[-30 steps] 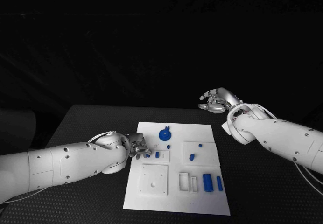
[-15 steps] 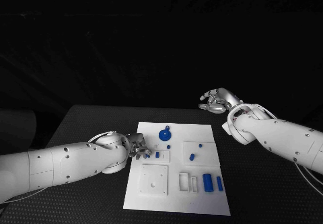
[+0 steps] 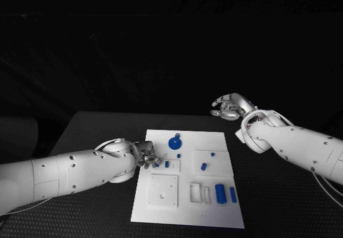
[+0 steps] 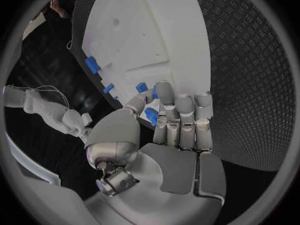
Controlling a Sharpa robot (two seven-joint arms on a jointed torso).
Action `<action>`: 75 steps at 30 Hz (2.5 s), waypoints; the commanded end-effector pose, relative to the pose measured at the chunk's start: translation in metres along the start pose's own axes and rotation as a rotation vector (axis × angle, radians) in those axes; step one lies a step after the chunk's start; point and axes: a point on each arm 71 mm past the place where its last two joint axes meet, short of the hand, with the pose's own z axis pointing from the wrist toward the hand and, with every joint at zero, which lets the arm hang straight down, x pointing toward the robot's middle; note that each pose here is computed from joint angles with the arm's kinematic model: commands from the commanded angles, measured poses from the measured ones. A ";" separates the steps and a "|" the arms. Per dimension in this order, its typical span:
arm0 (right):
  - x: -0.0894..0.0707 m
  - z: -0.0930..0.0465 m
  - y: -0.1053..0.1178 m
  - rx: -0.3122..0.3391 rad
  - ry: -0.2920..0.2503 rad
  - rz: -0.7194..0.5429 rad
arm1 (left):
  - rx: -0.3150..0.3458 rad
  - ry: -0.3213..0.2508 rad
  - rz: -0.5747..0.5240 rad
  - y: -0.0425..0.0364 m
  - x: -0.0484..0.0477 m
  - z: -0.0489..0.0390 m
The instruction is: Assemble the parts on the task board
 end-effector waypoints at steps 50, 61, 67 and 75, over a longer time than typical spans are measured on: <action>0.000 0.000 0.000 -0.006 0.008 -0.001 | -0.014 0.097 0.070 -0.0006 0.0130 0.0002; 0.000 -0.001 0.000 -0.005 0.007 -0.001 | -0.025 0.082 0.066 0.0026 0.0109 0.0012; 0.000 -0.001 0.000 -0.005 0.007 -0.001 | -0.030 0.074 0.066 0.0042 0.0099 0.0016; 0.000 0.000 0.000 -0.005 0.006 -0.001 | -0.045 0.043 0.063 0.0113 0.0058 0.0016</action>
